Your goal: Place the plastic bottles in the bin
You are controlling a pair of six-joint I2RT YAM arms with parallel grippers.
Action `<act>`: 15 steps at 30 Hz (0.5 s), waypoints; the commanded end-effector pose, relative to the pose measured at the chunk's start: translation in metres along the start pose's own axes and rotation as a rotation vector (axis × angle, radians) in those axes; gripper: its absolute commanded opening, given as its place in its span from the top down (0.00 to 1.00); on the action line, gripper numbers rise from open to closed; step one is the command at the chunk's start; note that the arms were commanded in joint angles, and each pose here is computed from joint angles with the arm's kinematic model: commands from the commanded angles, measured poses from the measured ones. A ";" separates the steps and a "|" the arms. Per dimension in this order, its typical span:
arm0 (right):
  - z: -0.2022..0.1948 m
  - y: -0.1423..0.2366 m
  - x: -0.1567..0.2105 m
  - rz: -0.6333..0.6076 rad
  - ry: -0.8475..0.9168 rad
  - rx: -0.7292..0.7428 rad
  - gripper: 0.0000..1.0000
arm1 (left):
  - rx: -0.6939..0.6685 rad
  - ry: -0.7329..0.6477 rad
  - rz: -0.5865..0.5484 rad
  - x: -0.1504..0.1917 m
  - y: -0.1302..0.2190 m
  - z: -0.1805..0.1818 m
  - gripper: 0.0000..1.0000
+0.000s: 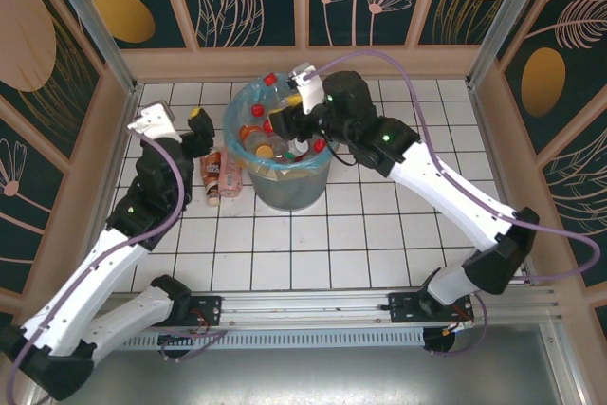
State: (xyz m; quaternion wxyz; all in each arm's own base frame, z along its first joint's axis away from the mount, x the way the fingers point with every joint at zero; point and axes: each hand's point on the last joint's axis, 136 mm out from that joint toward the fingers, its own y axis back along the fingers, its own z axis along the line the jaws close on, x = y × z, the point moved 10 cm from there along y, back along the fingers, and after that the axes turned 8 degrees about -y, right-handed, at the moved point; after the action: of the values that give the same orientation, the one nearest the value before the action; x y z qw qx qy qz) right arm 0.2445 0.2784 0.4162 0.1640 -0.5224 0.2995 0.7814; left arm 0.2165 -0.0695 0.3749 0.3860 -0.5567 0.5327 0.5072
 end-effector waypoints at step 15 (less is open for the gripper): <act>0.012 0.019 0.014 -0.027 -0.075 -0.115 0.38 | 0.085 0.168 0.577 0.143 -0.129 0.063 0.15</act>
State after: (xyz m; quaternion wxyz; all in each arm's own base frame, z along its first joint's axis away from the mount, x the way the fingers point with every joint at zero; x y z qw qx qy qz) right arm 0.2277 0.2735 0.4040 0.1513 -0.5029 0.2648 0.8088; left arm 0.3166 -0.0149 0.2183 0.2024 -0.4205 0.6875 0.5564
